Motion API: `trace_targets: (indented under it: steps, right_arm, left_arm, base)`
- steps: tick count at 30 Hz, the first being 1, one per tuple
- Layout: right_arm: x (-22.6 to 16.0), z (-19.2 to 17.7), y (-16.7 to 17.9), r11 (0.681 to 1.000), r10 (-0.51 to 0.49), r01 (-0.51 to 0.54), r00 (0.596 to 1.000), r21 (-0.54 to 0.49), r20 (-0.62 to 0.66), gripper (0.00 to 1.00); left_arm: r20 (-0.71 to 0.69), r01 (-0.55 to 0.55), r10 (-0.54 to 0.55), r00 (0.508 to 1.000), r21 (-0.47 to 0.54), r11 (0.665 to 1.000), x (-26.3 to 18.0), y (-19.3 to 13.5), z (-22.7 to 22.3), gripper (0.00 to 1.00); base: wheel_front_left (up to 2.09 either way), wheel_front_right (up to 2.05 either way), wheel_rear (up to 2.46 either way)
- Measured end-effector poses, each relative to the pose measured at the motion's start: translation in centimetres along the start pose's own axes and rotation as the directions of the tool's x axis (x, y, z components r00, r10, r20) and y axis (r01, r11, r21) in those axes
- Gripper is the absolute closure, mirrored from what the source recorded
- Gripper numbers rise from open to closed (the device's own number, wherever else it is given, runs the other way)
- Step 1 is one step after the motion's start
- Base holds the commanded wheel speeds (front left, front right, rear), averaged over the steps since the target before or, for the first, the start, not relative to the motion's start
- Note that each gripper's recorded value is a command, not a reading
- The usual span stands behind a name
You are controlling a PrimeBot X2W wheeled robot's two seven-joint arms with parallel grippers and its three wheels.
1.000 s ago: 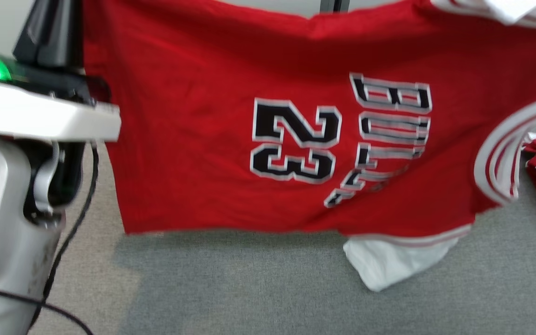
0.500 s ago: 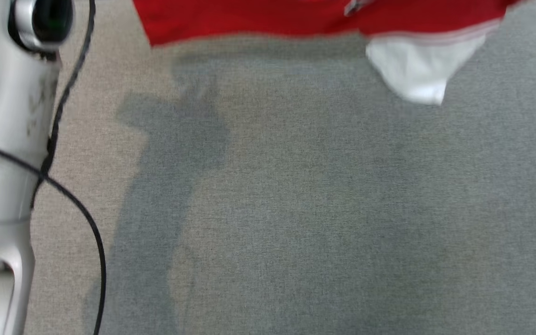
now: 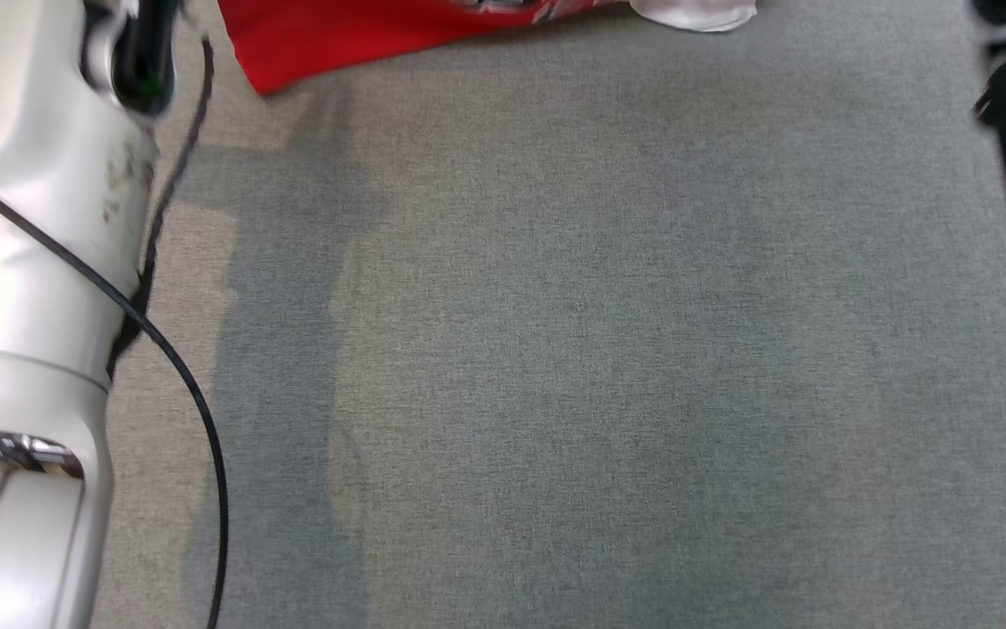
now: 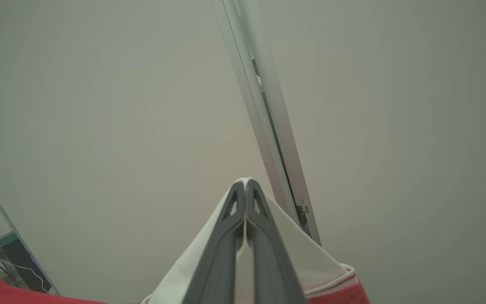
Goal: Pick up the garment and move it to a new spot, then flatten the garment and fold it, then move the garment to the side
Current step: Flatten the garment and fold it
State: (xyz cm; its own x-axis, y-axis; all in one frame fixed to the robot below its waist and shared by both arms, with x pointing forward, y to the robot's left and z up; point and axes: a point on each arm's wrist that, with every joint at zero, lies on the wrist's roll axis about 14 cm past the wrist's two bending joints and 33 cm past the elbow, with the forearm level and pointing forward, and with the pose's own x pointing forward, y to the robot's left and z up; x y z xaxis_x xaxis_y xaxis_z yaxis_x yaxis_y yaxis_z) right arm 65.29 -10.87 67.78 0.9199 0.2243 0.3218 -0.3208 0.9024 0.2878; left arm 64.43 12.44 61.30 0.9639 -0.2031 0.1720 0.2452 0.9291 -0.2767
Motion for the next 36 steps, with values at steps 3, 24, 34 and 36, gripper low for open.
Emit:
trace_targets:
  steps: [3,24,34,36]
  right_arm:
    - [-1.6,-4.2,-1.1,0.999,-0.031,0.032,0.995,0.009,-0.093,1.00]
    - [-26.6,-17.1,-4.5,0.922,-0.212,0.323,0.882,0.212,-0.421,1.00]
    - [-35.6,-14.7,-0.7,0.882,-0.228,0.366,0.882,0.295,-0.413,1.00]
    - [-37.0,-14.2,-0.2,0.878,-0.235,0.373,0.882,0.299,-0.409,1.00]
  left_arm:
    - [-0.116,-0.070,0.065,0.991,-0.038,0.997,-1.5,1.9,-4.8,1.00]
    - [-0.264,-0.172,0.108,0.959,-0.233,0.957,-17.6,1.1,-14.3,1.00]
    - [-0.153,-0.141,0.112,0.982,-0.197,0.970,-24.5,0.2,-10.4,1.00]
    - [-0.163,-0.152,0.124,0.979,-0.170,0.974,-26.3,0.5,-10.4,1.00]
  base:
    - [0.00,0.00,0.00]
    - [0.00,0.00,0.00]
    - [0.00,0.00,0.00]
    - [0.00,0.00,0.00]
